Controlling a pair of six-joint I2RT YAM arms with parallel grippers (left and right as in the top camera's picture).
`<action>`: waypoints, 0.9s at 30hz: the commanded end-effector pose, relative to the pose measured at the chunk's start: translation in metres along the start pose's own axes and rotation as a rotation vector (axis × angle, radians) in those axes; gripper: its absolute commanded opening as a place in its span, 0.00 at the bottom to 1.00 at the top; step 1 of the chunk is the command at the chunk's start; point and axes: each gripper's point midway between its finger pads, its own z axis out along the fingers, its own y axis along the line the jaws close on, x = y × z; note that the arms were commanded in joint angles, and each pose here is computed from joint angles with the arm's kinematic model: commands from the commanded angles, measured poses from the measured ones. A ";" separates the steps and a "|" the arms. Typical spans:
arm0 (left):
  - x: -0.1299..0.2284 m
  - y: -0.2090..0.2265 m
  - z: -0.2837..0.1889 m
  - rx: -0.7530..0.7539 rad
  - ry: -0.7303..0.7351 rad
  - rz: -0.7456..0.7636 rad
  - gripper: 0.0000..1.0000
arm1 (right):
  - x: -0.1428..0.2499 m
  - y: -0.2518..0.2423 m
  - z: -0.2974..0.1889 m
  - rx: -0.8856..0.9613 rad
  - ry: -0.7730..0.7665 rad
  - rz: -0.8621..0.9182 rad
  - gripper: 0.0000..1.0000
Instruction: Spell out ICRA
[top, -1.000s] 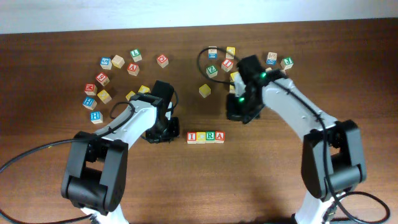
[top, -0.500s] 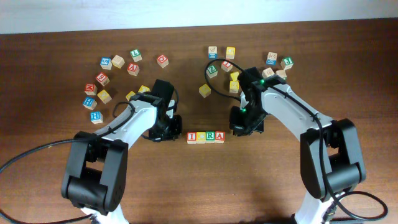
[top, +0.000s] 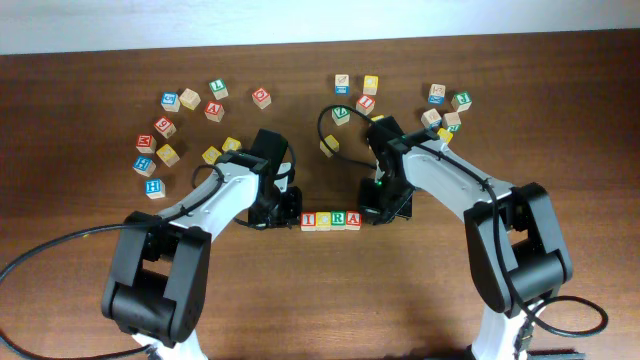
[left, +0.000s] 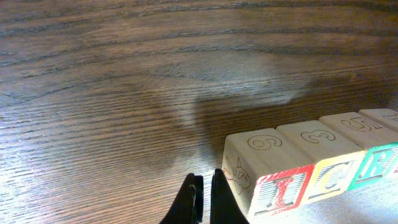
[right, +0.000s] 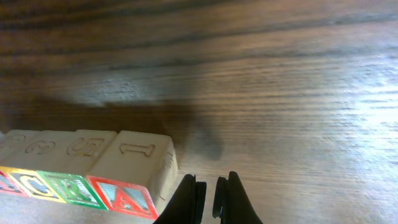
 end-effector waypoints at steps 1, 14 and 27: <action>-0.003 -0.005 0.002 0.016 0.006 0.016 0.00 | 0.005 0.010 0.009 -0.014 0.011 -0.022 0.04; 0.004 -0.017 0.005 0.025 0.020 0.044 0.00 | 0.000 0.023 0.010 -0.055 -0.012 -0.057 0.04; 0.009 -0.026 0.007 0.048 0.034 0.061 0.00 | -0.002 0.023 0.009 -0.051 -0.023 -0.105 0.04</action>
